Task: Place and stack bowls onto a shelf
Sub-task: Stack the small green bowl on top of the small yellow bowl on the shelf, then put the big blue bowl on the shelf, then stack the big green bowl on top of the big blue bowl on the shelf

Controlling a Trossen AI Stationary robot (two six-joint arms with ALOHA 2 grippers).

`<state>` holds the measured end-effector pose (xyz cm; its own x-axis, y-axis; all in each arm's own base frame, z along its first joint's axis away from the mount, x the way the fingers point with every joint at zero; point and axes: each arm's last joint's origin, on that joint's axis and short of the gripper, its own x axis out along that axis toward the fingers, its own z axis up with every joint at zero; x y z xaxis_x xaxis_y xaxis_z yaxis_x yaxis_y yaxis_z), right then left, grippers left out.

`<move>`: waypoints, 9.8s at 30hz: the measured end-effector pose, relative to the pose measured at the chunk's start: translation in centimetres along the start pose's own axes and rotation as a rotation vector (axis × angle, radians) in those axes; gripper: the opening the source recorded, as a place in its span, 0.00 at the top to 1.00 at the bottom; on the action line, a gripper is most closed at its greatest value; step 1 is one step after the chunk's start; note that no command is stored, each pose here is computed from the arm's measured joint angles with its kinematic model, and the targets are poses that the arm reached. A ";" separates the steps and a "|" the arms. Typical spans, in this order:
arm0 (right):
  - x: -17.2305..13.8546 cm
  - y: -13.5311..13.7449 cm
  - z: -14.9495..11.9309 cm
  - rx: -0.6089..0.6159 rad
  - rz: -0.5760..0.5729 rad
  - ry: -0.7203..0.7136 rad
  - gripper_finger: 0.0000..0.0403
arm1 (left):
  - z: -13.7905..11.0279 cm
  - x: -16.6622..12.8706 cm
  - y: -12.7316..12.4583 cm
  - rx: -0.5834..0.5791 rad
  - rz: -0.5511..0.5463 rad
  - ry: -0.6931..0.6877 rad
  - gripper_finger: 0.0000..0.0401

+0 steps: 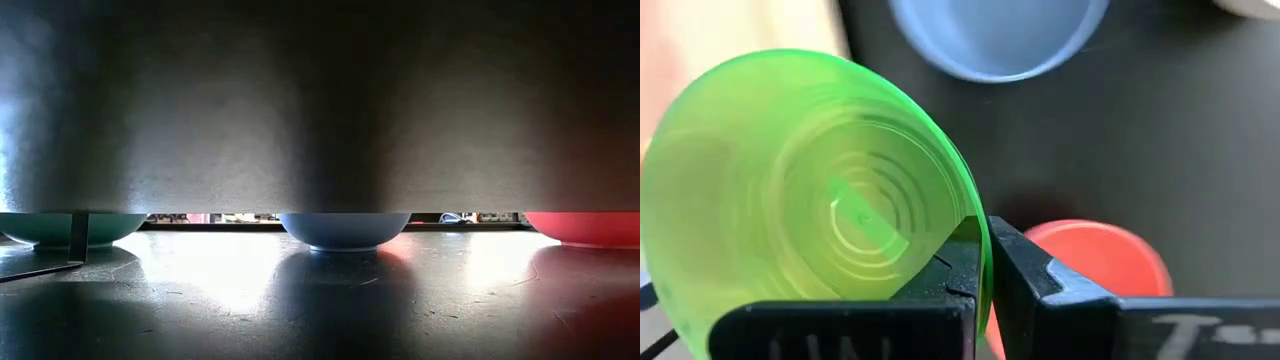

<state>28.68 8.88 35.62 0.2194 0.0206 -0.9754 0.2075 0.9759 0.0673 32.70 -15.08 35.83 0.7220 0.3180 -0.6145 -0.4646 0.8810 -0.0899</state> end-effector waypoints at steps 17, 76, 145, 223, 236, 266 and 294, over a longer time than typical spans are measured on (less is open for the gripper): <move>2.5 10.8 -3.8 -0.181 0.146 -0.069 0.98 | -1.4 -1.5 -1.5 -0.016 -0.098 0.053 0.58; 0.1 7.2 -4.4 -0.243 0.028 -0.234 0.67 | -1.0 4.4 1.6 -0.047 0.131 0.196 0.58; 0.6 4.2 -4.2 -0.266 -0.101 -0.198 0.68 | -3.6 16.0 6.9 -0.029 0.087 0.469 1.00; 0.7 4.1 -4.3 -0.240 -0.111 -0.188 0.68 | -1.8 6.4 7.8 0.027 0.333 0.786 0.73; 0.7 4.1 -4.3 -0.279 -0.115 -0.186 0.68 | -8.7 4.7 15.4 -0.359 0.282 0.777 0.75; 0.7 3.8 -4.0 -0.298 -0.119 -0.191 0.68 | -15.3 7.9 16.2 -0.407 0.264 0.756 0.84; 0.7 3.8 -4.1 -0.292 -0.120 -0.184 0.68 | -2.1 2.7 12.4 -0.144 0.089 0.289 1.00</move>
<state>25.74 13.50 34.35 0.3839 -0.1109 -0.9167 -0.0331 0.9905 -0.1337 27.80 -3.99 31.35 0.5095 0.2602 -0.8202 -0.6015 0.7893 -0.1233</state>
